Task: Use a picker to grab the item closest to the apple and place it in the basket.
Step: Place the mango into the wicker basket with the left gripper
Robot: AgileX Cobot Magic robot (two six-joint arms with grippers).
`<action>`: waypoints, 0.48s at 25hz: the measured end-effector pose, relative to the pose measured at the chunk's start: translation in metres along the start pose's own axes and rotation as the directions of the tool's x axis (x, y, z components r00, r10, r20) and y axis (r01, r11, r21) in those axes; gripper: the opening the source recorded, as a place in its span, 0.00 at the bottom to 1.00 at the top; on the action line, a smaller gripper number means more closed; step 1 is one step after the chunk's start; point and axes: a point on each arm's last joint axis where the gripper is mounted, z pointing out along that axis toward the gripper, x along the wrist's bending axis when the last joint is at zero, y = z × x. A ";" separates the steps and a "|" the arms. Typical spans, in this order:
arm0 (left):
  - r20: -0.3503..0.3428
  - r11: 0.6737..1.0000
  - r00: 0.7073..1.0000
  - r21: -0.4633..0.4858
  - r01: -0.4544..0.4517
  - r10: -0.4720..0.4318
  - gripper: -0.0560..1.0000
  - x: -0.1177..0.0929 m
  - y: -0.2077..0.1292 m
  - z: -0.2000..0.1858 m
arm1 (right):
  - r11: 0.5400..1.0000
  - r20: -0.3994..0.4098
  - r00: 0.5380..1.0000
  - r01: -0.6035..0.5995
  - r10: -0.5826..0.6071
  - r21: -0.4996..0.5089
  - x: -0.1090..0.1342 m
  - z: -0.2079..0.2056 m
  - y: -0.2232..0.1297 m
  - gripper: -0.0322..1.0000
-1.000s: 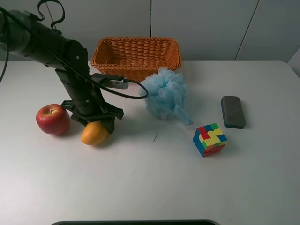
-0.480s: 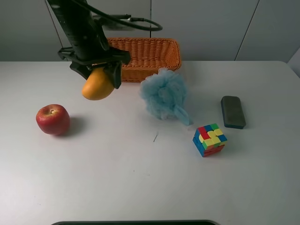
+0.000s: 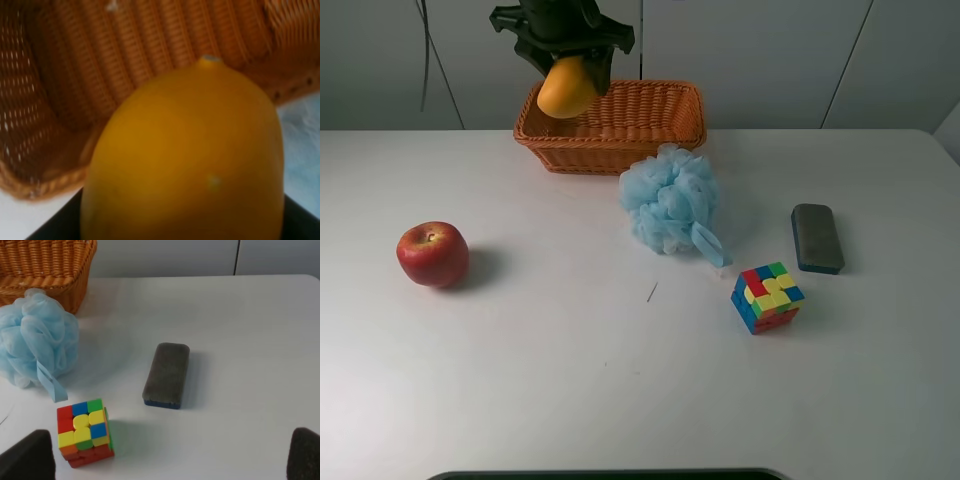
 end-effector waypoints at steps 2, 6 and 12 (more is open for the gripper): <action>-0.006 1.000 1.000 0.001 -0.004 0.004 0.61 0.003 0.006 0.017 | 1.000 0.000 1.000 0.000 0.000 0.000 0.000 0.000 0.000 0.71; -0.007 0.999 1.000 -0.053 0.010 -0.011 0.61 0.011 0.015 0.053 | 1.000 0.000 1.000 0.000 0.000 0.000 0.000 0.000 0.000 0.71; -0.002 0.990 1.000 -0.139 0.013 -0.013 0.61 0.016 0.021 0.090 | 1.000 0.000 1.000 0.000 0.000 0.000 0.000 0.000 0.000 0.71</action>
